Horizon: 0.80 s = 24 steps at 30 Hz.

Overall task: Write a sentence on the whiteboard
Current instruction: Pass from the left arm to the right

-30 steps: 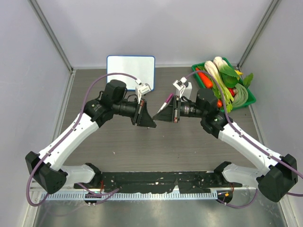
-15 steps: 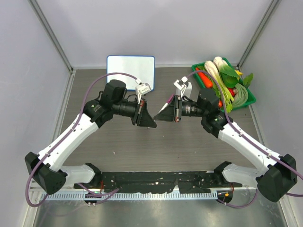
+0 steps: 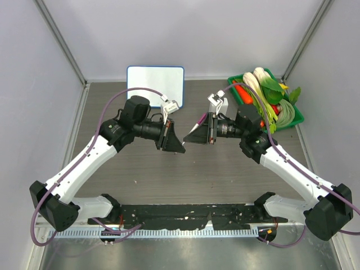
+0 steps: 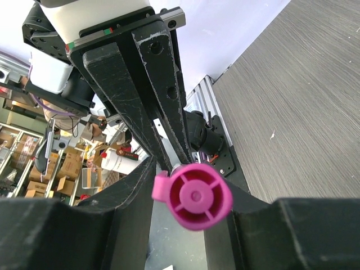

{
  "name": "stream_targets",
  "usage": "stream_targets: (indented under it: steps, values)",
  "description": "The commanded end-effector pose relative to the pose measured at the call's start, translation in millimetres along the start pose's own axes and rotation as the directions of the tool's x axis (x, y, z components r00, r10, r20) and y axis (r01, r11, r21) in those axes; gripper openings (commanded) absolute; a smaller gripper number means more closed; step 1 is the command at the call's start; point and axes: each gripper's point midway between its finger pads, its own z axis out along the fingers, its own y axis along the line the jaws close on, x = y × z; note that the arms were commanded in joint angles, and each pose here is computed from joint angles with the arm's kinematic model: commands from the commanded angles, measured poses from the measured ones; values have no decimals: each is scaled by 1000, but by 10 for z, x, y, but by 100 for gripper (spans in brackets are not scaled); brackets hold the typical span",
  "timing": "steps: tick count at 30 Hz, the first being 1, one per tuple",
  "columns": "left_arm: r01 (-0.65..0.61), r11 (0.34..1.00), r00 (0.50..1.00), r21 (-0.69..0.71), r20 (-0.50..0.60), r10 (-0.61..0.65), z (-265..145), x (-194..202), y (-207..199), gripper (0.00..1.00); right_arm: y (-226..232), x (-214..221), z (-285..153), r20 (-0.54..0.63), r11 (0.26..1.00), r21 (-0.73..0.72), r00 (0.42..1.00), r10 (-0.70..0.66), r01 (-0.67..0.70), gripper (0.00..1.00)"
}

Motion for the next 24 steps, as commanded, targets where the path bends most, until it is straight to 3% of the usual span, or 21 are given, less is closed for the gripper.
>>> stream_targets:
  steps: [1, 19, 22, 24]
  values:
    - [-25, 999, 999, 41, 25, 24, -49, -39, -129, 0, 98, -113, -7, 26, 998, -14, 998, -55, 55, 42]
    - [-13, 999, 1000, 52, 23, 11, -21, -51, -121, 0, 17, 6, 72, -4, 999, -24, 999, -35, 35, 33]
    - [-13, 998, 1000, 53, 23, 12, -20, -40, -124, 0, 5, 20, 74, -6, 999, -22, 1000, -31, 30, 19]
    - [-10, 999, 1000, 49, 23, 9, -20, -39, -113, 0, 1, 21, 71, -3, 999, -19, 1000, -30, 30, 2]
